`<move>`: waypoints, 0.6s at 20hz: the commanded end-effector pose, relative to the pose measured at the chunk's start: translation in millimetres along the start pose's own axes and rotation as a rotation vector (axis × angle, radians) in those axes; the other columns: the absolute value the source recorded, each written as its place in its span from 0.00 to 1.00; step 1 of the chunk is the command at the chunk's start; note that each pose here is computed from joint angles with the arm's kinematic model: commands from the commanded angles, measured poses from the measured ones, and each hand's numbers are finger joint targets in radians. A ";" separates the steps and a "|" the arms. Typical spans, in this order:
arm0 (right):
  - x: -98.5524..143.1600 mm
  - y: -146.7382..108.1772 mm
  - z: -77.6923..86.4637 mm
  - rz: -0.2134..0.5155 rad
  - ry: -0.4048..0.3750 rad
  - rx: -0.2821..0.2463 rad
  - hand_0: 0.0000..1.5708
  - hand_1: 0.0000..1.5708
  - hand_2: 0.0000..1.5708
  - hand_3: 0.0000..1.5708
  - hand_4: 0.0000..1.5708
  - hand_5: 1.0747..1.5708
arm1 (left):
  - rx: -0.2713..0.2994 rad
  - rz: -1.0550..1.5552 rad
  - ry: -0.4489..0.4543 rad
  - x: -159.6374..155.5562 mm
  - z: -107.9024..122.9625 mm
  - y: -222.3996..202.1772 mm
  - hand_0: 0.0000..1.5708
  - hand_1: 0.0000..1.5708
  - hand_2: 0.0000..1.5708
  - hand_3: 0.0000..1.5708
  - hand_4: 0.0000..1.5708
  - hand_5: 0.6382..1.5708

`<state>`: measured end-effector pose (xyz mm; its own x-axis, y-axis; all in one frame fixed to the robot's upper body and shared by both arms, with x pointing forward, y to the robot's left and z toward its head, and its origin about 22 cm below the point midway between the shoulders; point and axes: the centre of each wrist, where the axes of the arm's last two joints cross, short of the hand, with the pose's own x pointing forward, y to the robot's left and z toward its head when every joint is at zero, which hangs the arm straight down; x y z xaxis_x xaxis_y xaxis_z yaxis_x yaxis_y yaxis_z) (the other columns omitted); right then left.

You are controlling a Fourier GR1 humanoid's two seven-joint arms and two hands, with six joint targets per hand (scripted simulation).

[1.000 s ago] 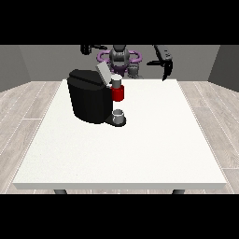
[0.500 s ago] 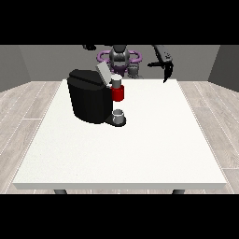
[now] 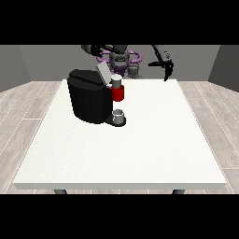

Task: Insert the coffee pod into the coffee machine and close the lid

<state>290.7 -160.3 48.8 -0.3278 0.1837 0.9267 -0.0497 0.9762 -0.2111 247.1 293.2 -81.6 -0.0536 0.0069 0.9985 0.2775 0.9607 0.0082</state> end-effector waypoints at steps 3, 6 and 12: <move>11.1 -6.2 -38.1 0.018 0.017 -0.024 0.00 0.00 0.00 0.00 0.22 1.00 | 0.004 -0.021 -0.043 7.1 4.5 -1.2 0.00 0.00 0.00 0.00 0.24 1.00; -8.6 -21.4 -41.0 0.023 -0.002 -0.069 0.00 0.00 0.00 0.00 0.22 1.00 | -0.020 -0.005 -0.049 14.4 9.1 6.2 0.00 0.00 0.00 0.00 0.19 1.00; -5.6 -34.7 -69.2 0.044 0.011 -0.111 0.00 0.00 0.00 0.00 0.25 1.00 | 0.009 -0.014 -0.084 21.2 -6.7 7.0 0.00 0.00 0.00 0.00 0.22 1.00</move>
<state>343.1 -182.7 64.0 -0.3142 0.2229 0.9228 0.0442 0.9744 -0.2203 249.4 294.5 -64.5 -0.1208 0.0172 0.9925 0.2713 0.9623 0.0164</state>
